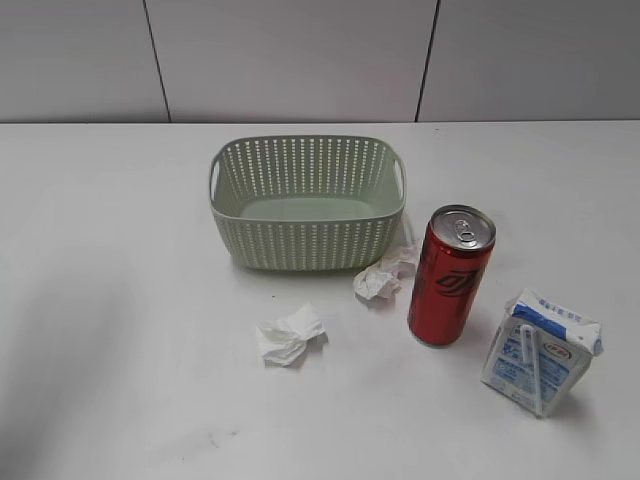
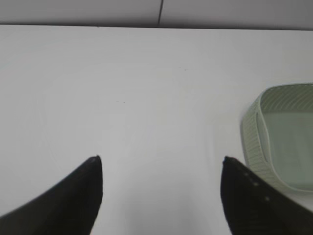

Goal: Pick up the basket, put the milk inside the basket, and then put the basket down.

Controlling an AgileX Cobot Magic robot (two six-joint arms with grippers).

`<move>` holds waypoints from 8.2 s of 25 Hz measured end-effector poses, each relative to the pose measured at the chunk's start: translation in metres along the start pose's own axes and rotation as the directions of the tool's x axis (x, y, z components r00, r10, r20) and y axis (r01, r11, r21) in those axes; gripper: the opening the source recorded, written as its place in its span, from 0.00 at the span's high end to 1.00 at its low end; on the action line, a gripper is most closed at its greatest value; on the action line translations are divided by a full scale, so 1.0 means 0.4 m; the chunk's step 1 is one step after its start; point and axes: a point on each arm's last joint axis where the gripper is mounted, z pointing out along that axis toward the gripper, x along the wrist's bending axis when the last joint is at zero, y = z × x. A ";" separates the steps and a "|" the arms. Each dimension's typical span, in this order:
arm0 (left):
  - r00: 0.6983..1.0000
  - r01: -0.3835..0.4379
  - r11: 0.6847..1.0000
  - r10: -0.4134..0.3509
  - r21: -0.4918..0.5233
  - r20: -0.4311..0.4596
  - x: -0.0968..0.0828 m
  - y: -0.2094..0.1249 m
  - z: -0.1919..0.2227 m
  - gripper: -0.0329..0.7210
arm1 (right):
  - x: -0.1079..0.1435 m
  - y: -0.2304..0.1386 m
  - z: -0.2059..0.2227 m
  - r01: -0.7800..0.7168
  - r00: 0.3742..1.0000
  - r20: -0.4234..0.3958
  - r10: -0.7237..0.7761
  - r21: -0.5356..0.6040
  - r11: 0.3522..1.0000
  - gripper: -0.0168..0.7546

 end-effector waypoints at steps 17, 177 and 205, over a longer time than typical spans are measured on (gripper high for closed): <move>0.989 -0.138 0.930 0.111 0.341 0.096 -0.221 0.070 0.312 0.20 | 0.000 0.000 0.000 0.000 1.000 0.000 0.000 0.000 1.000 0.21; 0.993 0.095 0.834 -0.114 0.543 0.002 -0.252 -0.452 0.251 0.96 | 0.074 0.005 0.614 0.637 0.728 -0.572 -0.378 0.362 0.680 0.57; 0.991 0.105 0.854 -0.134 0.510 0.021 -0.257 -0.444 0.256 0.96 | 0.204 0.395 0.346 0.590 0.649 -0.598 -0.470 0.005 0.808 0.57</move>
